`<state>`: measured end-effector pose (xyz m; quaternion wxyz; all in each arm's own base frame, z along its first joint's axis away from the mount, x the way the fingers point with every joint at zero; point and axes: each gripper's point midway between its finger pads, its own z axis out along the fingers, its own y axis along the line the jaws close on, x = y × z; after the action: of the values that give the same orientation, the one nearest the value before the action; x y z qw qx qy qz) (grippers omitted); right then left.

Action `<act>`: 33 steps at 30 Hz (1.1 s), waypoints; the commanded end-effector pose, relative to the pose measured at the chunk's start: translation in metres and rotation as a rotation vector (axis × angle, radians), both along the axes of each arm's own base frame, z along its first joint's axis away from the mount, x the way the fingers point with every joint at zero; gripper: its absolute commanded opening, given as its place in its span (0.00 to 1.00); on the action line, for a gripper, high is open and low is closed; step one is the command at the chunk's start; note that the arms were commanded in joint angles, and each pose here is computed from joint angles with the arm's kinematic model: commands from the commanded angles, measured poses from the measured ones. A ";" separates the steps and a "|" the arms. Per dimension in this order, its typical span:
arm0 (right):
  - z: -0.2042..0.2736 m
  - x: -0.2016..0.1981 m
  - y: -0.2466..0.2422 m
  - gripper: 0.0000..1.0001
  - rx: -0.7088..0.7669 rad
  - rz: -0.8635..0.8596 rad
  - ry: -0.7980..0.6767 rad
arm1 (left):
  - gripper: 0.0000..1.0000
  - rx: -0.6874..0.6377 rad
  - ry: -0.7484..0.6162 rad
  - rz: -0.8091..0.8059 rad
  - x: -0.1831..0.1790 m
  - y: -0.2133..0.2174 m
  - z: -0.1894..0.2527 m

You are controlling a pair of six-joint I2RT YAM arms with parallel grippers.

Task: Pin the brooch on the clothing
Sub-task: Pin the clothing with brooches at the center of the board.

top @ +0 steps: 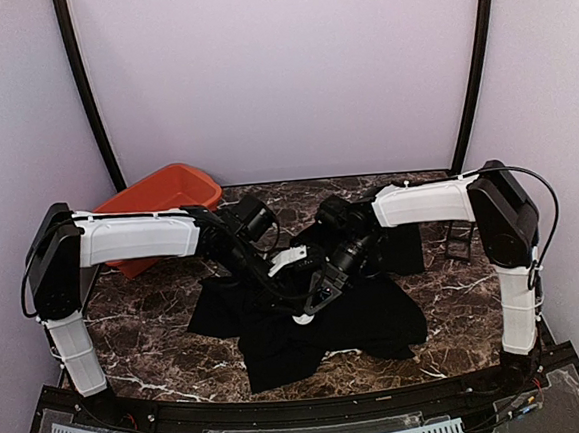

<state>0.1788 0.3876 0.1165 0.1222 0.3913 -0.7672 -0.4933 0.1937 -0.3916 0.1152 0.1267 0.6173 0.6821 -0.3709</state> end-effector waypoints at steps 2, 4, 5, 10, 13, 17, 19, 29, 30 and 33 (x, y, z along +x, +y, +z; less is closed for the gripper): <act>0.018 0.013 0.015 0.00 0.097 -0.002 -0.049 | 0.21 0.089 0.013 -0.030 -0.016 0.002 -0.016; 0.018 0.013 0.015 0.00 0.097 -0.002 -0.048 | 0.21 0.099 0.011 -0.030 -0.016 0.002 -0.018; 0.018 0.013 0.015 0.00 0.096 -0.003 -0.049 | 0.21 0.102 0.010 -0.028 -0.016 0.002 -0.018; 0.018 0.014 0.015 0.00 0.096 -0.003 -0.050 | 0.20 0.124 0.000 -0.024 -0.015 0.002 -0.022; 0.016 0.014 0.015 0.00 0.091 -0.003 -0.049 | 0.20 0.127 -0.005 -0.029 -0.016 0.003 -0.021; 0.015 0.014 0.014 0.00 0.087 -0.002 -0.053 | 0.22 0.123 -0.012 -0.040 -0.017 0.004 -0.016; 0.014 0.014 0.013 0.00 0.082 -0.003 -0.060 | 0.29 0.100 -0.009 -0.040 -0.018 0.003 -0.011; 0.010 0.013 0.010 0.00 0.066 -0.005 -0.076 | 0.48 -0.023 -0.032 0.101 0.020 0.018 0.026; 0.010 0.014 0.010 0.00 0.064 -0.005 -0.078 | 0.49 -0.026 -0.040 0.113 0.021 0.020 0.028; 0.007 0.014 0.009 0.00 0.053 -0.007 -0.086 | 0.55 -0.014 -0.085 0.170 0.035 0.031 0.029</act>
<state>0.1856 0.3924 0.1117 0.1037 0.4008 -0.7655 -0.4925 0.2155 -0.3737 0.1234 0.1475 0.5879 0.7130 -0.3524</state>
